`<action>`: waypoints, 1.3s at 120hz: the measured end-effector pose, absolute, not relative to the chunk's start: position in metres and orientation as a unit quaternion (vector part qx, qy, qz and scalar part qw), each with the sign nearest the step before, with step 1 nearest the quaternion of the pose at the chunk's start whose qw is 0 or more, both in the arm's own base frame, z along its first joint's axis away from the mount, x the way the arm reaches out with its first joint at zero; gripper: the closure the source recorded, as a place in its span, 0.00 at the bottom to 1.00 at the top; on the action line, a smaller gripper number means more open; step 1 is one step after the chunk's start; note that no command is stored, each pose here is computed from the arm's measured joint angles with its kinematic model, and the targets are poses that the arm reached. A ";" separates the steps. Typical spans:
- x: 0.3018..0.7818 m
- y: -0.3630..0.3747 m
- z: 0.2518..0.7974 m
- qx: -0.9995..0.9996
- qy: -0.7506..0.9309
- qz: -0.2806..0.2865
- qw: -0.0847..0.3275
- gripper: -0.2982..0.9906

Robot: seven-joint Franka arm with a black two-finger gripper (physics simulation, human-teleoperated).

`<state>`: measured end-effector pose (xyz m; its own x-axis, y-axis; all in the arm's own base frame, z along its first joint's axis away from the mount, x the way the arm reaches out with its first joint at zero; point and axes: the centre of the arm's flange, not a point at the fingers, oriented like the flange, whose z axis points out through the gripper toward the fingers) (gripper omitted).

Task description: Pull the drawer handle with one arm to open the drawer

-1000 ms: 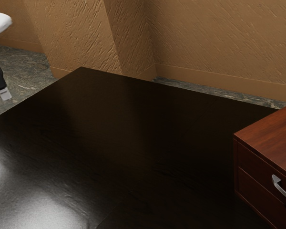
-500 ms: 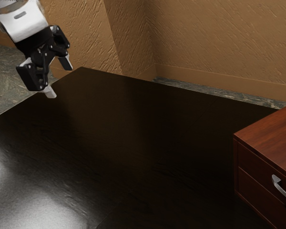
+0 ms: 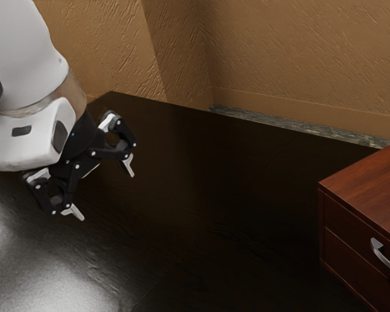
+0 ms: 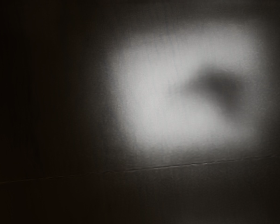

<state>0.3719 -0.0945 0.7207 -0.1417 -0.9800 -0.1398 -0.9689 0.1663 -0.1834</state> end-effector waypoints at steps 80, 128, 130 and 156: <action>0.397 -0.284 0.660 -0.434 0.883 -0.107 0.147 0.23; 0.442 -0.325 0.626 -0.407 0.891 -0.130 0.153 0.23; 0.444 -0.327 0.624 -0.407 0.891 -0.131 0.153 0.23; 0.460 -0.357 0.605 -0.388 0.898 -0.139 0.151 0.23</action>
<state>0.4595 -0.3575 0.6050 -0.6528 -0.7397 -0.1633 -0.6559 0.6598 -0.3667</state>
